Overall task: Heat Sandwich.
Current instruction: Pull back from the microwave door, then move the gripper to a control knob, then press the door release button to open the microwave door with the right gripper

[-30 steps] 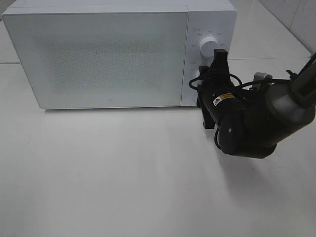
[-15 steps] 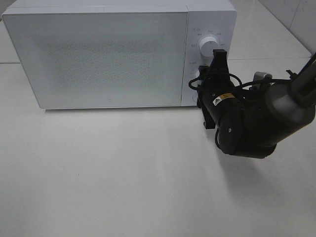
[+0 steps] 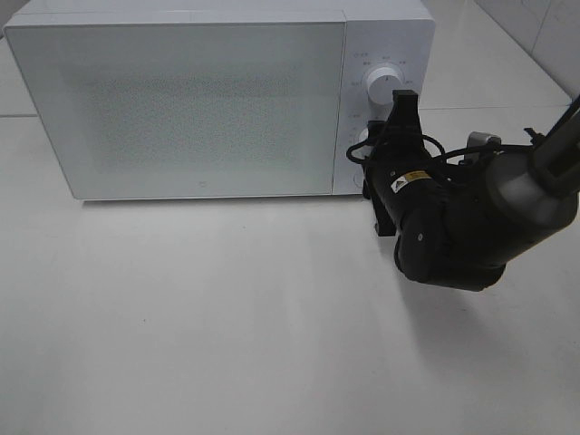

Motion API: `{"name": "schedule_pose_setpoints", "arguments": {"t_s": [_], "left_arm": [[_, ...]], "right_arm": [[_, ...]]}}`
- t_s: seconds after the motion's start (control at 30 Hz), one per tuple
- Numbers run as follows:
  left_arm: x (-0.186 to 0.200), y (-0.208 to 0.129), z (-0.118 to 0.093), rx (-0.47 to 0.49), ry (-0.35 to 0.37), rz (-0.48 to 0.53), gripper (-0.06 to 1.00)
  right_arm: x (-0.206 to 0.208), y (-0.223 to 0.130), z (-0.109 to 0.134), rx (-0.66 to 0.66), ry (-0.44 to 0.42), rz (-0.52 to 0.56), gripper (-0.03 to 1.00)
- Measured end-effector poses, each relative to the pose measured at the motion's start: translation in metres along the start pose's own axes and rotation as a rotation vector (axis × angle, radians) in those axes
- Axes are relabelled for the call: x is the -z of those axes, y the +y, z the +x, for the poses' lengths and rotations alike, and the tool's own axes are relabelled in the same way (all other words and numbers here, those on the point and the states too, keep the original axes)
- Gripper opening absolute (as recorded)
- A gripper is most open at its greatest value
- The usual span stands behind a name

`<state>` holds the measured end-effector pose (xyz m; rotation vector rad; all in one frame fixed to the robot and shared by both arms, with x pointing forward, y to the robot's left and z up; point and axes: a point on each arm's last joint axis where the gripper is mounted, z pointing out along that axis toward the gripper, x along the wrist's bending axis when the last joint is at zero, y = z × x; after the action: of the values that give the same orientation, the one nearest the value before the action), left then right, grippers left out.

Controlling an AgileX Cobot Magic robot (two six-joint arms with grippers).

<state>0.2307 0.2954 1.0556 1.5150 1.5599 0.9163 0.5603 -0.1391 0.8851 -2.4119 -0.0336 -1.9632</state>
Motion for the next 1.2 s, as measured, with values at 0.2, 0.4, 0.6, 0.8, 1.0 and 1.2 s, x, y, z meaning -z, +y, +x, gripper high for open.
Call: {"name": "schedule_pose_setpoints", "arguments": {"t_s": [0.2,0.4,0.6,0.8,1.0,1.2], "left_arm": [[0.0,0.0,0.0,0.0,0.0,0.0,0.97],[0.0,0.0,0.0,0.0,0.0,0.0,0.97],[0.0,0.0,0.0,0.0,0.0,0.0,0.97],[0.0,0.0,0.0,0.0,0.0,0.0,0.97],[0.0,0.0,0.0,0.0,0.0,0.0,0.97],[0.0,0.0,0.0,0.0,0.0,0.0,0.97]], "right_arm": [[0.001,0.002,-0.001,-0.008,-0.002,-0.024,0.63],[0.004,0.003,0.004,0.0,0.008,-0.014,0.69],[0.017,0.006,0.011,0.068,-0.004,0.036,0.71],[0.031,0.009,0.012,0.136,-0.068,0.084,0.72],[0.049,0.013,0.019,0.286,-0.127,0.145,0.72],[0.067,0.014,0.032,0.591,-0.196,0.26,0.72]]}}
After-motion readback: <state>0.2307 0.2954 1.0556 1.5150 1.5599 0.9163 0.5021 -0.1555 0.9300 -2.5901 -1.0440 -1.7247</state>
